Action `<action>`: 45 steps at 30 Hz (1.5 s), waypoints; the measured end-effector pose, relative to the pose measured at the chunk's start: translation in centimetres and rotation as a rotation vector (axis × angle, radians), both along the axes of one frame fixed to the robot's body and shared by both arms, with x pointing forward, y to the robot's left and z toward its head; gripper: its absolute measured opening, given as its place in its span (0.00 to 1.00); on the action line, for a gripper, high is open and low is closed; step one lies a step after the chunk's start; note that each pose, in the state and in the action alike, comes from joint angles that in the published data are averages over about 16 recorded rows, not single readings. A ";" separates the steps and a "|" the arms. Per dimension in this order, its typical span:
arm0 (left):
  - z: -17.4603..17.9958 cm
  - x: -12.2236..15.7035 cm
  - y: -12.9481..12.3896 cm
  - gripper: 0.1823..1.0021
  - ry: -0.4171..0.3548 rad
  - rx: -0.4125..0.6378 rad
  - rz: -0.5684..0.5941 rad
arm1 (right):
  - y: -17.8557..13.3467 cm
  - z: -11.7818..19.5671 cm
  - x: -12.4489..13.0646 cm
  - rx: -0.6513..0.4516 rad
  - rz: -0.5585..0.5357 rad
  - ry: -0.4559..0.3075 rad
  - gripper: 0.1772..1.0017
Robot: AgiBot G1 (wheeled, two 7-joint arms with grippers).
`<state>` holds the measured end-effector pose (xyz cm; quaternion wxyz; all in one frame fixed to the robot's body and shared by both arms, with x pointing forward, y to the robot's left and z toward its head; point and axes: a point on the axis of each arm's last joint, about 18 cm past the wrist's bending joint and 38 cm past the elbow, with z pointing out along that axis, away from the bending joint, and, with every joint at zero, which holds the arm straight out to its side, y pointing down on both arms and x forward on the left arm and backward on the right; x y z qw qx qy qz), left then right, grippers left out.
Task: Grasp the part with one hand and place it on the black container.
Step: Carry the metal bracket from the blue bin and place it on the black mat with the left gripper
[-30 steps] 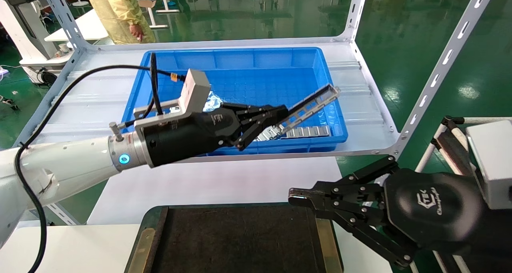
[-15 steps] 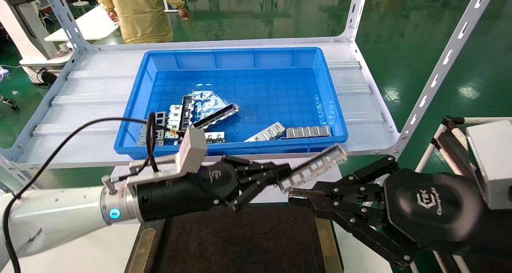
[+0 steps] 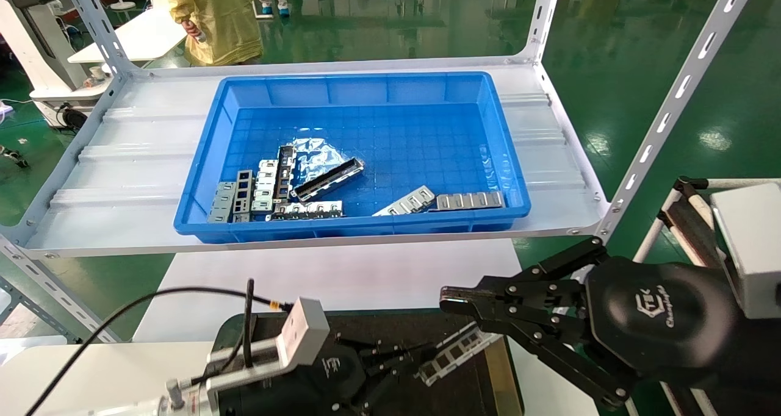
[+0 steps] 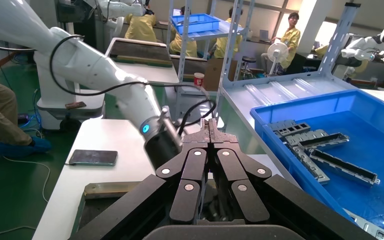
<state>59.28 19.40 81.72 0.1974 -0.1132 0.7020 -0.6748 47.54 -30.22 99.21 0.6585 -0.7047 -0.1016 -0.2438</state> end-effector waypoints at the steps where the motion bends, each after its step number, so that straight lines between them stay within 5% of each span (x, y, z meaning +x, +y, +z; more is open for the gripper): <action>1: -0.7 -0.2 0.0 0.01 0.014 -0.001 0.014 | 0.0 0.0 0.0 0.000 0.000 0.000 0.02; 21: -10.2 -1.4 -1.6 0.01 0.226 -0.109 0.356 | 0.0 0.0 0.0 0.000 0.000 0.000 0.02; 45: -14.8 0.0 -4.7 0.01 0.296 -0.243 0.691 | 0.0 0.0 0.0 0.000 0.000 0.000 0.02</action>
